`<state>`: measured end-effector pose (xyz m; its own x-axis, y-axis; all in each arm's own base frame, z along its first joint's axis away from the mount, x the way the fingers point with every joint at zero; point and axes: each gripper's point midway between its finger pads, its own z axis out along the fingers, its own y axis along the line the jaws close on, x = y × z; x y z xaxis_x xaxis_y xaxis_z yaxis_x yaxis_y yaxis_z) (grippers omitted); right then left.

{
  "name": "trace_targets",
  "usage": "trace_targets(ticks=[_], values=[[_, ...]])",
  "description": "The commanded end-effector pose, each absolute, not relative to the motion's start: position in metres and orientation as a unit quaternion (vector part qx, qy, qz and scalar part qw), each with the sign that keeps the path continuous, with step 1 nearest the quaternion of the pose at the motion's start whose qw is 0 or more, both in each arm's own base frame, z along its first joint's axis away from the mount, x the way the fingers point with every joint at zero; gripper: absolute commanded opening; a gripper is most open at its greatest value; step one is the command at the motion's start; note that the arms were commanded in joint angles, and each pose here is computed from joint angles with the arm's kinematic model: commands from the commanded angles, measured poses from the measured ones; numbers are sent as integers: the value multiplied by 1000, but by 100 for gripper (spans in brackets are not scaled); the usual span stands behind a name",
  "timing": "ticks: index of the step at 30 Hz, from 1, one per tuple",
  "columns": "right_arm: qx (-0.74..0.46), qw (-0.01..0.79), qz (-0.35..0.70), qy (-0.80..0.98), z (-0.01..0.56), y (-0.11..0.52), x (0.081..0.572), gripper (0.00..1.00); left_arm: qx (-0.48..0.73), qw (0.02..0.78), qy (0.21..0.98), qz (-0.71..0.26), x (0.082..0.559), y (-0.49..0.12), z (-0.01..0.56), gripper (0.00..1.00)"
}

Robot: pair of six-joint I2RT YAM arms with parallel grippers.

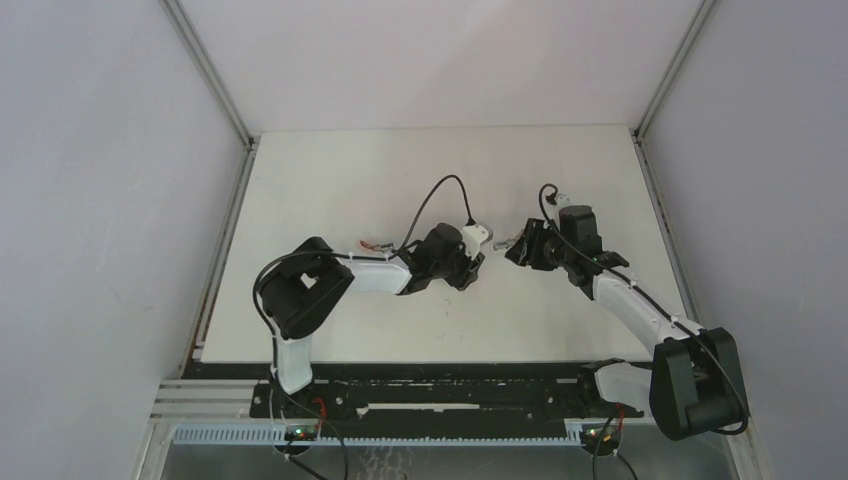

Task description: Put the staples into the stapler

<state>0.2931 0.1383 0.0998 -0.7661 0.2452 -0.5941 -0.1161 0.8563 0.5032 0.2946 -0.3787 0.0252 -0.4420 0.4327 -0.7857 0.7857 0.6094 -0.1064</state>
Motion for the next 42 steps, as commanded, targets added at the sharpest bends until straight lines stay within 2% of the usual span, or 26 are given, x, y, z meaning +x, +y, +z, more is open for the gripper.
trace_targets(ticks=[1,21,31,39,42], values=[[30,377,280,882,124,140,306,44,382,408,794,-239,311,-395,46,45],[34,376,289,880,126,138,305,44,403,387,791,-248,299,-395,34,27],[35,377,293,878,128,138,303,44,420,384,794,-216,295,-390,25,31],[37,380,295,876,130,137,303,44,420,382,794,-219,291,-390,26,22],[30,382,304,872,134,139,300,44,406,387,793,-239,287,-392,36,21]])
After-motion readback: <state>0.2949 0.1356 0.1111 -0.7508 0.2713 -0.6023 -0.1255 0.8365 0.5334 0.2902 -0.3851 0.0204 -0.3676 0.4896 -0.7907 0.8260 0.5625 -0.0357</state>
